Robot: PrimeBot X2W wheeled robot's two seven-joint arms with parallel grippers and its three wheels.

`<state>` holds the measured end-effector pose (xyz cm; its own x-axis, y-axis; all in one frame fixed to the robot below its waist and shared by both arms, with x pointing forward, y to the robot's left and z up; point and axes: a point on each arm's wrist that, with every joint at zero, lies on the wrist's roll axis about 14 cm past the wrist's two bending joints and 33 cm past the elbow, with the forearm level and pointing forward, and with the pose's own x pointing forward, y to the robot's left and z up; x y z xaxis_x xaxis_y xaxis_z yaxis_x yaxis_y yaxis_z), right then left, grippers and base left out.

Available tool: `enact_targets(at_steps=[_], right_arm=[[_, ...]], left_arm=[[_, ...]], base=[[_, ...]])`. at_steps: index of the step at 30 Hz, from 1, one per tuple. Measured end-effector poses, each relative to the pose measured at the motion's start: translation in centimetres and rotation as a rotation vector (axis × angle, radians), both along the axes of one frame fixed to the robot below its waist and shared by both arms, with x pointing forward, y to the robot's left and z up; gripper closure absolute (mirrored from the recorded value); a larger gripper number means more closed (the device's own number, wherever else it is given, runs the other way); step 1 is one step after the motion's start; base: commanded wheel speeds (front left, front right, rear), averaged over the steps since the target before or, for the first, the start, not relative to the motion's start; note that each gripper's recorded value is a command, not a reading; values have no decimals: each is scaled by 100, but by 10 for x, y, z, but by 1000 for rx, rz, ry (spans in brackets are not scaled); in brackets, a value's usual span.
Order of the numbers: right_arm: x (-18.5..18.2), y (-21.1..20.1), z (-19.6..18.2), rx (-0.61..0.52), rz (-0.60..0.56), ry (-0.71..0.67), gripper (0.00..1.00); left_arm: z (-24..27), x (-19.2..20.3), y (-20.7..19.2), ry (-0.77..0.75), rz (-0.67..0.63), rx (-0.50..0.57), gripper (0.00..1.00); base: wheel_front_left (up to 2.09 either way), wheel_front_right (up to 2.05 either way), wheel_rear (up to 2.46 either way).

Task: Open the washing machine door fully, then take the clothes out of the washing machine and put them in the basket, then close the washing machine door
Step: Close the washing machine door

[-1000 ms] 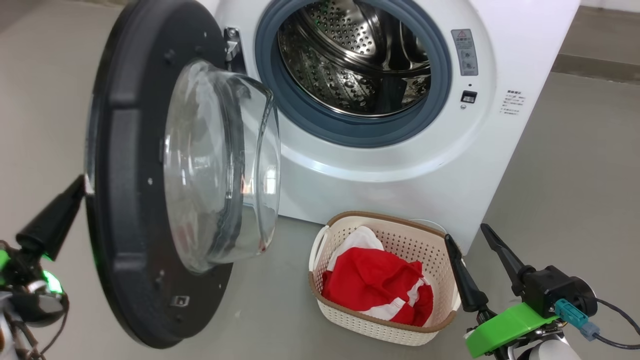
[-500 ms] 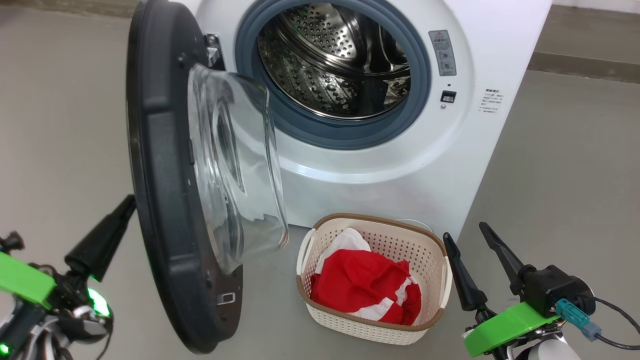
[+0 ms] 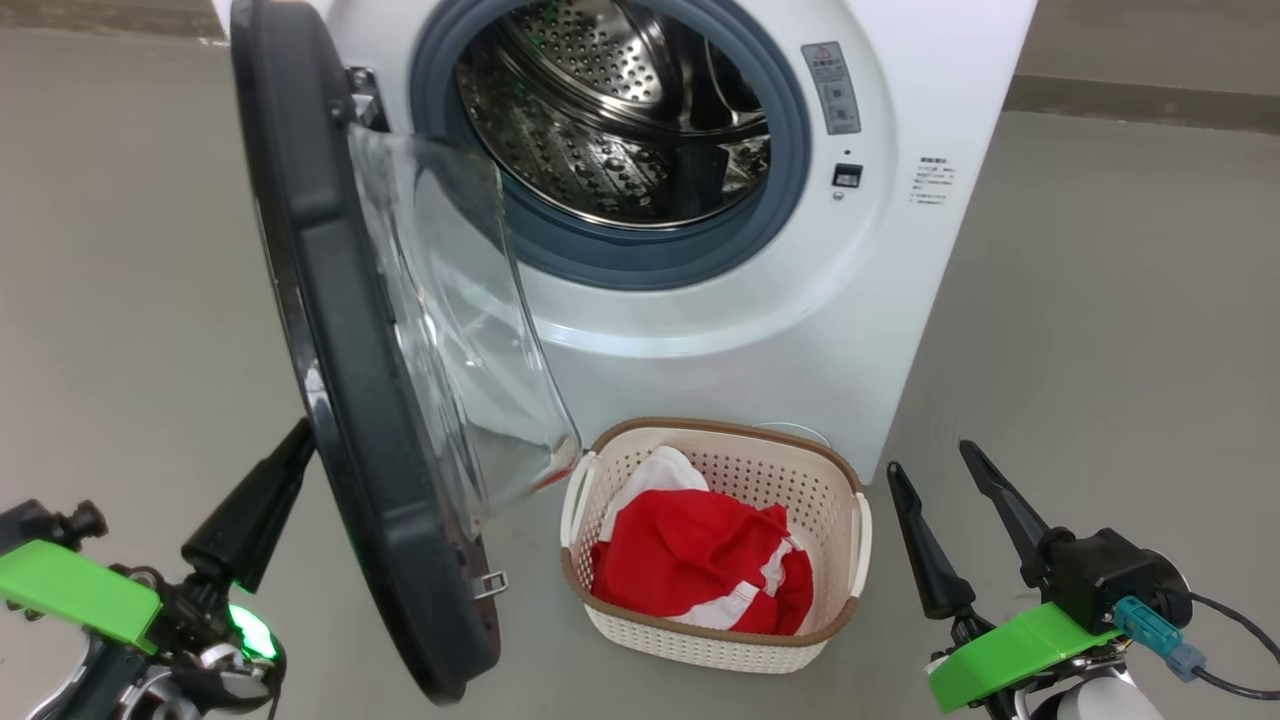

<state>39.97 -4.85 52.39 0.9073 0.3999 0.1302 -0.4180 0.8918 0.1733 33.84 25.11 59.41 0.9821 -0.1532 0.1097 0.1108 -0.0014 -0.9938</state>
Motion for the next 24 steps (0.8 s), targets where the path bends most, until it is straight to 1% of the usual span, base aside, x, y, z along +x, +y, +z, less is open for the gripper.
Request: enact_targets(at_steps=[12, 22, 24], right_arm=[[1, -19, -7, 2, -52, 19, 0], [2, -21, -7, 3, -59, 19, 0], [2, -20, -7, 3, -56, 18, 0]], left_arm=[[-3, 15, -25, -11, -62, -28, 100], [-5, 13, -33, -26, -71, -42, 100], [-2, 12, -30, -43, -53, -37, 100]], base=[[0, 0, 0], [0, 0, 0], [0, 0, 0]])
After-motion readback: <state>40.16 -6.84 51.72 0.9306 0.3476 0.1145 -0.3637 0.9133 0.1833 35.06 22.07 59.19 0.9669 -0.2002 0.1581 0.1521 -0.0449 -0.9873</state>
